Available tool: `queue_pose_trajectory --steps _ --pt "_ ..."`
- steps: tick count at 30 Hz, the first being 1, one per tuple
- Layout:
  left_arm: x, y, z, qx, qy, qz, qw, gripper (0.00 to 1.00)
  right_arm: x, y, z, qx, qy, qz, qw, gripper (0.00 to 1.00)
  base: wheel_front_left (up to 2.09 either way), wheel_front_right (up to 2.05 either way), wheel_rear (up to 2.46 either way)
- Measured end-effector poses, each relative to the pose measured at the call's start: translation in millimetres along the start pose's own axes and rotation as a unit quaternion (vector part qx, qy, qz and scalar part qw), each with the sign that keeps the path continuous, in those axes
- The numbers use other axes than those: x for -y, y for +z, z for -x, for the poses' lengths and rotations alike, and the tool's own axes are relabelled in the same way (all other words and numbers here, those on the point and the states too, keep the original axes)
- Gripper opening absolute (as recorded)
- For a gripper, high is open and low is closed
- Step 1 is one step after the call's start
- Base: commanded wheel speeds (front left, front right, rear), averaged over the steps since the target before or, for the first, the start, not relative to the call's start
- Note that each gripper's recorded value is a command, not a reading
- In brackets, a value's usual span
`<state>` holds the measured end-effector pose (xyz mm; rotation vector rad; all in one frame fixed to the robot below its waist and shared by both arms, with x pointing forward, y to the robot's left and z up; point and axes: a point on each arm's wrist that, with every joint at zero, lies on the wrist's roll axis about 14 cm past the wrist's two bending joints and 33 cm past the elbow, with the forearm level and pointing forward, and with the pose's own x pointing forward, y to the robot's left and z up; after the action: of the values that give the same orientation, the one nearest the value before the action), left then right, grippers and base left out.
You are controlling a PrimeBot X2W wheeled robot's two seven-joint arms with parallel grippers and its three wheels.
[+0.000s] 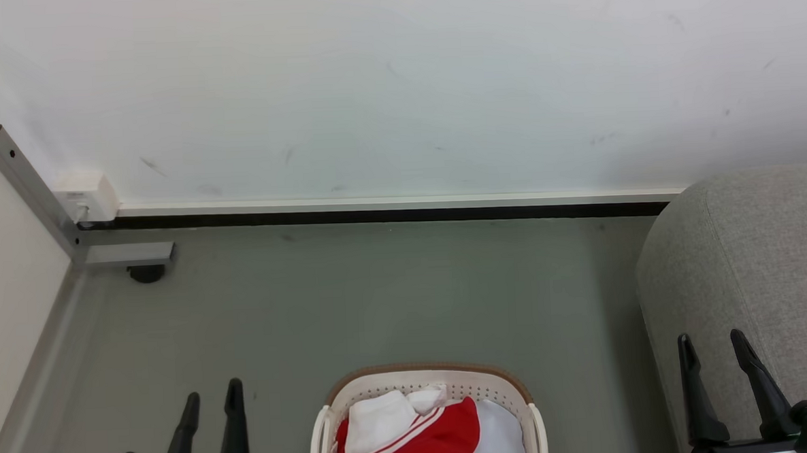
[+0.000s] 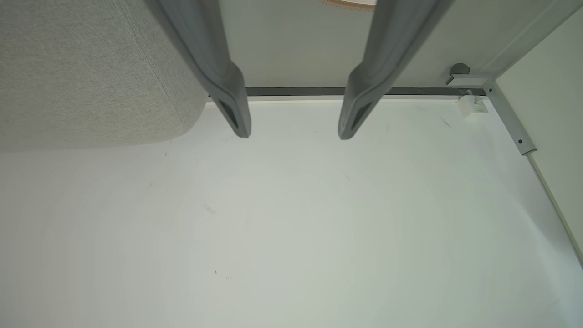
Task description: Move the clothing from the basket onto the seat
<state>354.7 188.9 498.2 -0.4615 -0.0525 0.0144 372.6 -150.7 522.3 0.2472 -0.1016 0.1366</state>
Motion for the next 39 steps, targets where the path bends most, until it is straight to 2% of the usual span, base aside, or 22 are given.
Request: queue_pose_trajectory --steps 23,39 --pt "3 -2 5 0.003 -0.017 -0.079 0.997 1.0 5 -10 5 -0.008 -0.001 0.046 0.999 1.0 0.0 0.0 0.0" --pt "4 -7 7 -0.002 -0.021 -0.09 0.996 1.0 10 -13 7 -0.011 -0.007 0.047 0.999 1.0 0.0 0.0 0.0"
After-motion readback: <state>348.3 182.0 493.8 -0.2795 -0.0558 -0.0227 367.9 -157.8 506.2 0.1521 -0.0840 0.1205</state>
